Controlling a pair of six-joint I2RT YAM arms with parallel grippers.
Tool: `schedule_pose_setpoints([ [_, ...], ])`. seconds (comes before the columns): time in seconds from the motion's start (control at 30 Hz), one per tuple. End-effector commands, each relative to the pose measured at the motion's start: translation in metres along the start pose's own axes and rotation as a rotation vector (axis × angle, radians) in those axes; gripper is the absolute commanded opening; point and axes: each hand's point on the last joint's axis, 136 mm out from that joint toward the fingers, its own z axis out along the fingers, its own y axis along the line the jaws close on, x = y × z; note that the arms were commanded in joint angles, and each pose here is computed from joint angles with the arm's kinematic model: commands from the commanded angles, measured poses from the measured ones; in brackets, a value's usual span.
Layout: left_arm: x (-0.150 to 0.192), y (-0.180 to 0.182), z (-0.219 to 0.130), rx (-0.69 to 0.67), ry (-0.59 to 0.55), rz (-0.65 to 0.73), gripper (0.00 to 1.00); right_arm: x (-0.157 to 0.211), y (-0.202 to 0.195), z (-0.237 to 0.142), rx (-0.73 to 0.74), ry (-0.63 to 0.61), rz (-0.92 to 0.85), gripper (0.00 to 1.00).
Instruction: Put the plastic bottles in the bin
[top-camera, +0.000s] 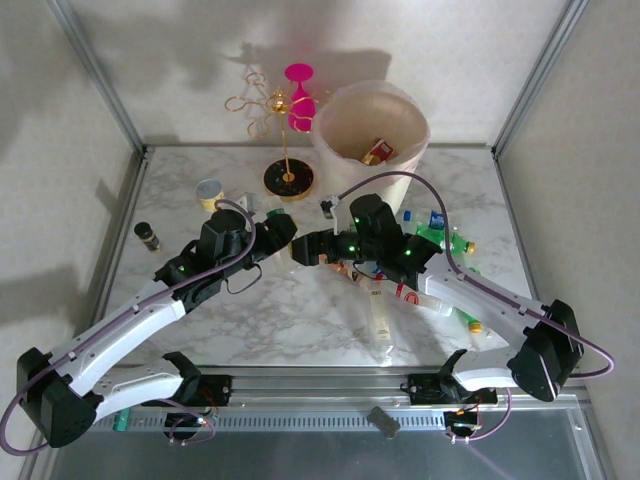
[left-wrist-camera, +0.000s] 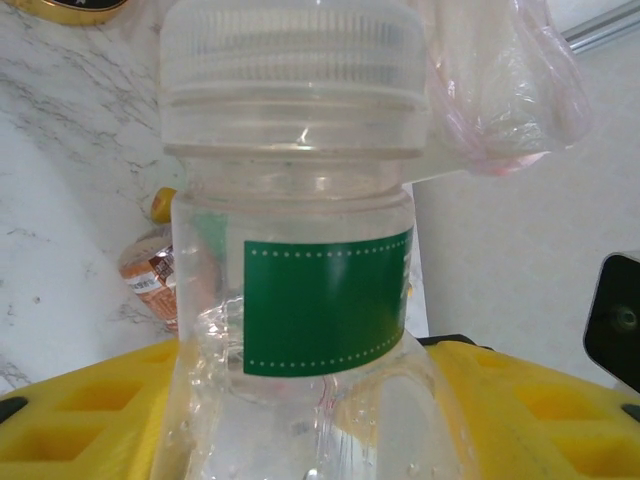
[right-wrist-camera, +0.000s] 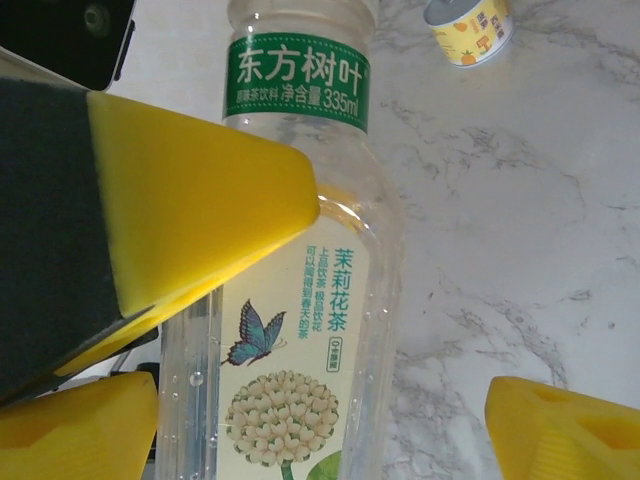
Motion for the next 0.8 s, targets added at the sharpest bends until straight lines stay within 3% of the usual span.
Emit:
schedule_pose_setpoints([
  [0.0, -0.002, -0.019, -0.008, 0.072, -0.006, 0.024, 0.56, -0.005, 0.016, 0.006, -0.044, -0.004, -0.03, 0.83],
  [0.4, -0.004, -0.023, -0.011, 0.088, -0.012, 0.028, 0.56, 0.004, 0.024, 0.012, -0.096, 0.014, -0.033, 0.7],
  [0.63, -0.007, -0.026, -0.013, 0.09, -0.023, 0.032, 0.56, 0.015, 0.029, 0.014, -0.118, 0.042, -0.046, 0.74],
  [0.77, -0.007, -0.029, -0.013, 0.105, -0.016, 0.029, 0.56, 0.016, 0.025, 0.012, -0.099, 0.031, -0.046, 0.69],
])
